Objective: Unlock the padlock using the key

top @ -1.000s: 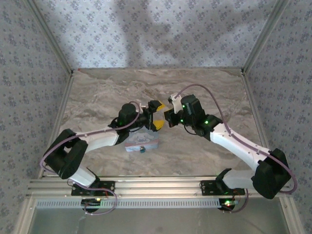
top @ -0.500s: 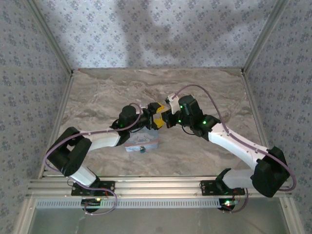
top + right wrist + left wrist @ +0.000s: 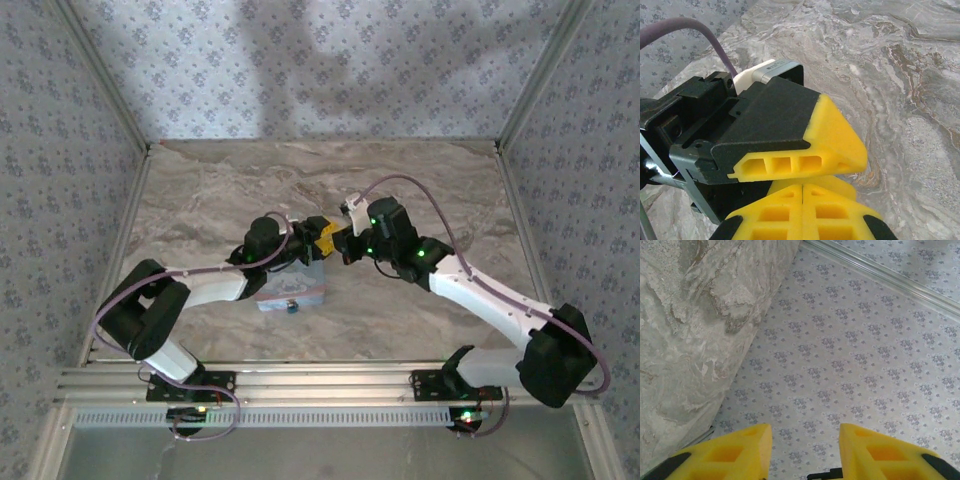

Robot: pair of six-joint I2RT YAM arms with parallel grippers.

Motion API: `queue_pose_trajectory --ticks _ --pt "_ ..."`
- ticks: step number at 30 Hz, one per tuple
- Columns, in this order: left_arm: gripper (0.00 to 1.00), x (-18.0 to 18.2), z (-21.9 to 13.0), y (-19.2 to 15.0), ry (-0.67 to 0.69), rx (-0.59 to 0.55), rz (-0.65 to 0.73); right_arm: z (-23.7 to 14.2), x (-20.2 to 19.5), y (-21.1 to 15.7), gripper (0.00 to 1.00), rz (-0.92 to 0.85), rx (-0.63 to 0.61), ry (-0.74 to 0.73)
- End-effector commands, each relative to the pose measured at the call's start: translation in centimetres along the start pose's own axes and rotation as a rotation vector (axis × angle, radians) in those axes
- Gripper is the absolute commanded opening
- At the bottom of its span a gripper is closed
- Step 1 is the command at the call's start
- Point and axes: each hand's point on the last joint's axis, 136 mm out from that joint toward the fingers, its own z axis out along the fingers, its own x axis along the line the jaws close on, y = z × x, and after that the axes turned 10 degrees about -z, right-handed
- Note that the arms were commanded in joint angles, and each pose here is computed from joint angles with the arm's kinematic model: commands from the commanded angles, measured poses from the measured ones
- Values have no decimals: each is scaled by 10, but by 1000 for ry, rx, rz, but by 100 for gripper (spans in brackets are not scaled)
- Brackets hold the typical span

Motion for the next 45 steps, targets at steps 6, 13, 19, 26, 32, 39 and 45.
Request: queue_pose_trajectory --ticks 6,13,19,26,32,39,45 --pt "32 0 0 -1 -8 1 8 -9 -1 0 0 11 -12 -22" --pt "27 3 0 1 3 -5 4 -10 -2 0 0 17 -15 -24" --pt "20 4 0 2 8 -8 5 -11 -3 1 0 19 -18 -28" --pt "15 6 0 2 12 -9 5 -13 -4 1 0 25 -24 -34" --pt "7 7 0 3 15 -11 4 -14 -5 0 0 30 -25 -40" --pt "0 5 -2 8 14 -47 75 -19 -12 -3 3 95 -32 -27" --pt "0 -30 -17 9 15 -150 393 -34 -16 -10 24 197 -71 52"
